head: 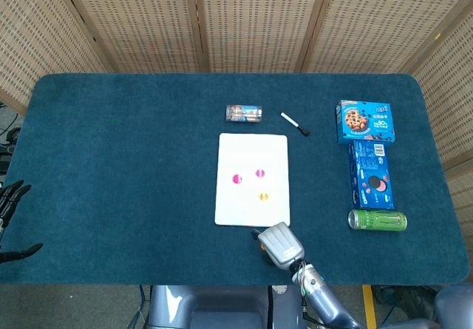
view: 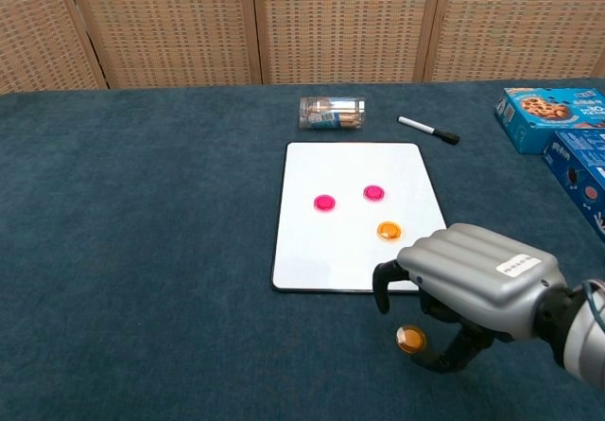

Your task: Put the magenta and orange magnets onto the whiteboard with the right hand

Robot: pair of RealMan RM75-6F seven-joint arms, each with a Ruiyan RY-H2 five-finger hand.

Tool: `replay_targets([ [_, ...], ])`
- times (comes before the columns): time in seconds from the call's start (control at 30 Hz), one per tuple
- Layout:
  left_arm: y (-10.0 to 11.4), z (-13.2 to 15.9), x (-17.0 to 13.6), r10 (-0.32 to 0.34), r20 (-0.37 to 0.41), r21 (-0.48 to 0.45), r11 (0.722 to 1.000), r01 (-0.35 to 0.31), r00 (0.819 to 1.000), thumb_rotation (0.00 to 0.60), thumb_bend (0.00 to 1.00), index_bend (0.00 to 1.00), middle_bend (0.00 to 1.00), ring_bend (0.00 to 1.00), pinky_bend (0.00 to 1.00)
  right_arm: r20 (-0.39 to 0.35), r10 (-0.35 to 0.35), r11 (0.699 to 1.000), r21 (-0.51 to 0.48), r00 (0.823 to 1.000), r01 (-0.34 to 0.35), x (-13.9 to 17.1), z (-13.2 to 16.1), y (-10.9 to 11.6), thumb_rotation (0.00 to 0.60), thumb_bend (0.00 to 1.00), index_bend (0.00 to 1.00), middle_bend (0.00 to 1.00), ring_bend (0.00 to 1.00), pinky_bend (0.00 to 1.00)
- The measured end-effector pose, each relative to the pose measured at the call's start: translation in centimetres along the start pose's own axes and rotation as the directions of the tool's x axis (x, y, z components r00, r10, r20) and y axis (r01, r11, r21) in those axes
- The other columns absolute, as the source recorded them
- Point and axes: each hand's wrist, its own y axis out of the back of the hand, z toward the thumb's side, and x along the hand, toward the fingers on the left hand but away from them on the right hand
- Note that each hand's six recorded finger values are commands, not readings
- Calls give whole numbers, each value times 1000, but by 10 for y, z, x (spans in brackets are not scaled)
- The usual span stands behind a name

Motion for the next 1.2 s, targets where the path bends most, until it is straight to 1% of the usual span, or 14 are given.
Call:
replay_targets([
  [0.27, 0, 0, 0, -2, 0, 2, 1000, 2, 1000, 600, 0, 0, 0, 0, 0, 14, 12, 1000, 1, 1000, -12, -4, 0, -5, 600, 318, 389, 1000, 1000, 1000],
  [0.4, 1, -1, 0, 2, -3, -3, 1000, -2, 1000, 600, 0, 0, 0, 0, 0, 16, 19, 1000, 17, 1000, -19, -7, 2, -9, 600, 321, 390, 1000, 1000, 1000],
  [0.6, 0, -1, 1, -4, -2, 1, 1000, 4, 1000, 600, 0, 0, 0, 0, 0, 31, 27, 999, 27, 999, -28, -6, -4, -11, 600, 318, 390, 1000, 1000, 1000],
  [1.2, -1, -1, 1, -3, -5, 2, 1000, 3, 1000, 600, 0, 0, 0, 0, 0, 31, 48, 998, 30, 998, -49, -8, -3, -20, 600, 318, 393, 1000, 1000, 1000],
])
